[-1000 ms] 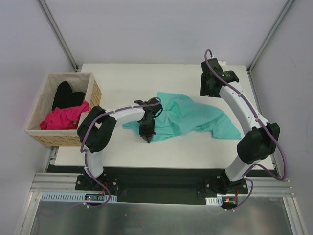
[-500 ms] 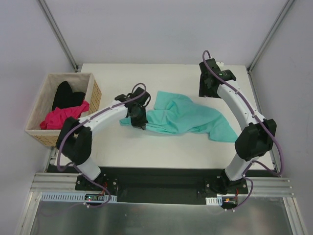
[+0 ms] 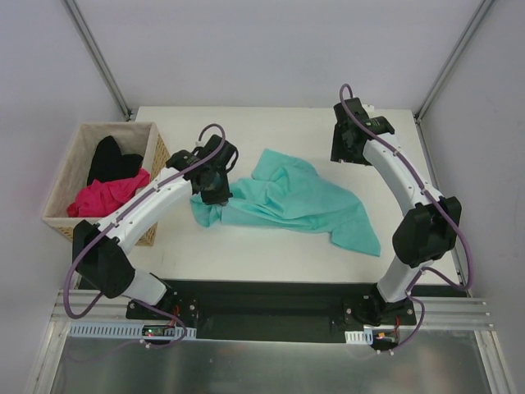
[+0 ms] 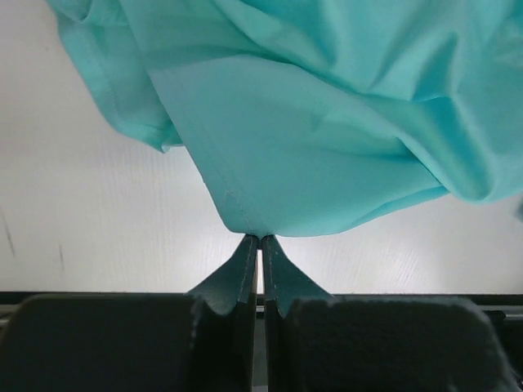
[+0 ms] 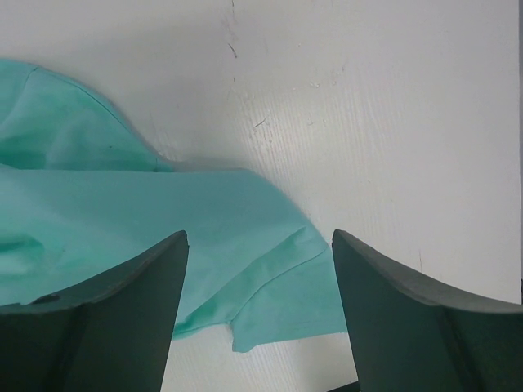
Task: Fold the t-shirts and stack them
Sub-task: Flatten out the tshirt
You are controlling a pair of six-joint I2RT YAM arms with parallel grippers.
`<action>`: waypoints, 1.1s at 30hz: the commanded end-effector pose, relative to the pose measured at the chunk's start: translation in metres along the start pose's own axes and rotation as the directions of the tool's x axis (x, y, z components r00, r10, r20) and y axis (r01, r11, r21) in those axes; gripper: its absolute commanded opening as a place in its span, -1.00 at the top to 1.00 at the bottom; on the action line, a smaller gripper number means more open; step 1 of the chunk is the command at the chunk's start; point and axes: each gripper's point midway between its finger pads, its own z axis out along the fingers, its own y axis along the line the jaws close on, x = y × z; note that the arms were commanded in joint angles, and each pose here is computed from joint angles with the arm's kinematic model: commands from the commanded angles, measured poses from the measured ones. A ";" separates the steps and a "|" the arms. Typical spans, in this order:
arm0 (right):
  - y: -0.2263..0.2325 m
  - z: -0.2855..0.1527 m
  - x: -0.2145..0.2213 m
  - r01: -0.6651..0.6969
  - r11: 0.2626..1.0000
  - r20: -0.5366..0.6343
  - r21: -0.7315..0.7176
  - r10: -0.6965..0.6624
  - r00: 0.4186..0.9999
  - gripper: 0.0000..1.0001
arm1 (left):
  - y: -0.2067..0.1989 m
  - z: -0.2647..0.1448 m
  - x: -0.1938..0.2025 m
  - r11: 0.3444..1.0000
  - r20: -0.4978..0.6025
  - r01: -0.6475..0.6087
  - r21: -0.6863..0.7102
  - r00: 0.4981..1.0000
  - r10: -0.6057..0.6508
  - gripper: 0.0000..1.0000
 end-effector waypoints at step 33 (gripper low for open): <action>0.029 0.000 -0.014 -0.045 0.995 0.013 -0.092 0.046 0.999 -0.46 | 0.088 -0.035 0.138 0.965 -0.392 -0.044 -0.258 0.918 -0.063 1.00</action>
